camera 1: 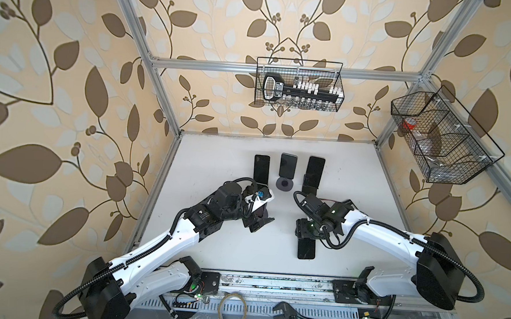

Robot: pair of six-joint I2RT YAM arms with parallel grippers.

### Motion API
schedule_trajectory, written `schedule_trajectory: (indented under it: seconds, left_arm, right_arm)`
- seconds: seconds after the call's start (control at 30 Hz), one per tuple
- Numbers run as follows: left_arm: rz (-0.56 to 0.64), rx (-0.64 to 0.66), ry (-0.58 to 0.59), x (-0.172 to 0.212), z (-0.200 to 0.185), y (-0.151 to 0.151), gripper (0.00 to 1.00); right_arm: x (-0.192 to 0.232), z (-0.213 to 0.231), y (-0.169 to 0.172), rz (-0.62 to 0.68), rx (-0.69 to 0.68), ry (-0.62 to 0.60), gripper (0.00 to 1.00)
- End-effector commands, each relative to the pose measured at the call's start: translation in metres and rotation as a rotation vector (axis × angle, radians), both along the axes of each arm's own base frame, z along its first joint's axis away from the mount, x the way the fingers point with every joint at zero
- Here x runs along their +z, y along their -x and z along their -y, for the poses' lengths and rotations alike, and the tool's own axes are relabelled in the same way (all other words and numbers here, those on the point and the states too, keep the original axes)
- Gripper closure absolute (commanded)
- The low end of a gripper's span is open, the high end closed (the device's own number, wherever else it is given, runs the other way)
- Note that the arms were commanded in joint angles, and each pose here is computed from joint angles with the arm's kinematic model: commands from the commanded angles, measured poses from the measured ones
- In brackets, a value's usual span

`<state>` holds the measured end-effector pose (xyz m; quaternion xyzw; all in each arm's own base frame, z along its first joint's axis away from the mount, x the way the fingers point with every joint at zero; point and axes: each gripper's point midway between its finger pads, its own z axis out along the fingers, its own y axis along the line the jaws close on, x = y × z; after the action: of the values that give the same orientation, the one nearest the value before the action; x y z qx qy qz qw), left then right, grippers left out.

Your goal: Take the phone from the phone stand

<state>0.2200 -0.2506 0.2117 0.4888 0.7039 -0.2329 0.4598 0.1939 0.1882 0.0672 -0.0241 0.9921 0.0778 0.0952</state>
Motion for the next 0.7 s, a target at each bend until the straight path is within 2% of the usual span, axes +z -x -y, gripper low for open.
schedule_trajectory:
  seconds: [0.0, 0.67]
  left_arm:
    - [0.051, -0.016, 0.023, 0.018, 0.003, 0.001, 0.02]
    - [0.058, -0.022, 0.017, 0.017, 0.004, 0.004, 0.02]
  right_arm:
    - [-0.003, 0.001, 0.008, -0.036, -0.005, 0.013, 0.41]
    - [-0.006, 0.012, 0.022, -0.084, 0.004, 0.046, 0.42]
